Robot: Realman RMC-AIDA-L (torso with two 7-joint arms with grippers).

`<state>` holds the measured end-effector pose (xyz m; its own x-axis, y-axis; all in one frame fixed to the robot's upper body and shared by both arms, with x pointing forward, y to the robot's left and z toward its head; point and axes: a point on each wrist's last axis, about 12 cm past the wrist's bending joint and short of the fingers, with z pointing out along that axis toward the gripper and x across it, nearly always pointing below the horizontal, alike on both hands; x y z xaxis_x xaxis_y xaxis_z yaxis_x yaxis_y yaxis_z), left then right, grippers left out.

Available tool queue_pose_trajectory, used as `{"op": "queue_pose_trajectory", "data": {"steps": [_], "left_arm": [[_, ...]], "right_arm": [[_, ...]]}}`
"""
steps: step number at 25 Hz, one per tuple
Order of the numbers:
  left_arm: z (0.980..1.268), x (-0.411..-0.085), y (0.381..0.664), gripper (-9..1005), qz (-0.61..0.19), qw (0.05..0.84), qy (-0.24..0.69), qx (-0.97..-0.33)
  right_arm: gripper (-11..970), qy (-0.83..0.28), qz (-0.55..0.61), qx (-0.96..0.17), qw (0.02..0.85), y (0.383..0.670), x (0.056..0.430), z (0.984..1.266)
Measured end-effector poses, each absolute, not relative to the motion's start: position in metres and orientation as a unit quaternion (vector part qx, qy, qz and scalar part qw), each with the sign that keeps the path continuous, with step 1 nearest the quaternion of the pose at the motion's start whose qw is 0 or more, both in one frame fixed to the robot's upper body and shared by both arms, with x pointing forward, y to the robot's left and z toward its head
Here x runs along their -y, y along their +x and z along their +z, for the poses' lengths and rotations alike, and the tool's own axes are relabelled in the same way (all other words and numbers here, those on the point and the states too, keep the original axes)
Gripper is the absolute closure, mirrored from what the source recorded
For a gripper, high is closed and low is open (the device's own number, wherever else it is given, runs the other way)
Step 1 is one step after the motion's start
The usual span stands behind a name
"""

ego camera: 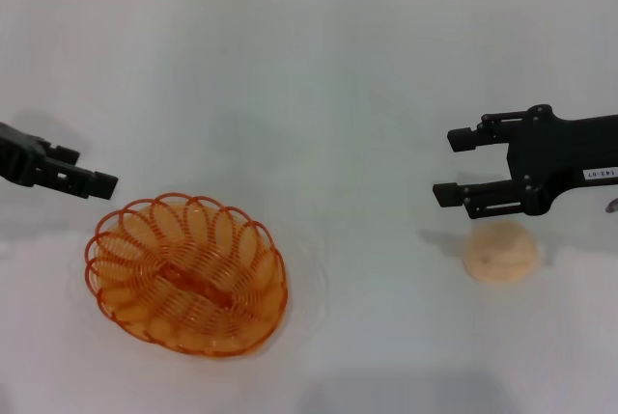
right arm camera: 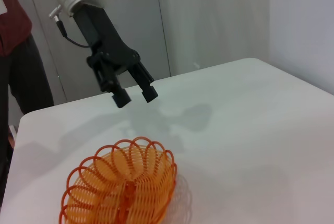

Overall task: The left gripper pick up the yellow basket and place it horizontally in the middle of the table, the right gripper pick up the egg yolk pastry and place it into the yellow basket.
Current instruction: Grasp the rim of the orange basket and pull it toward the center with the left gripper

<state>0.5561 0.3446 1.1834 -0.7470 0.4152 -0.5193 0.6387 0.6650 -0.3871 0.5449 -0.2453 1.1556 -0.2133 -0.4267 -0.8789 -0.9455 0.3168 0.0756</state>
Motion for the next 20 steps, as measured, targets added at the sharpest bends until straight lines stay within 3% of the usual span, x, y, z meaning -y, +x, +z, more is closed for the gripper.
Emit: {"op": "queue_pose_trajectory", "data": {"steps": [20], "left_arm": [[1.154, -0.325, 0.576, 109, -0.216, 0.075, 0.248, -0.942]], "right_arm": [[236, -0.482, 0.331, -0.706, 0.399, 0.544, 0.245, 1.156]]}}
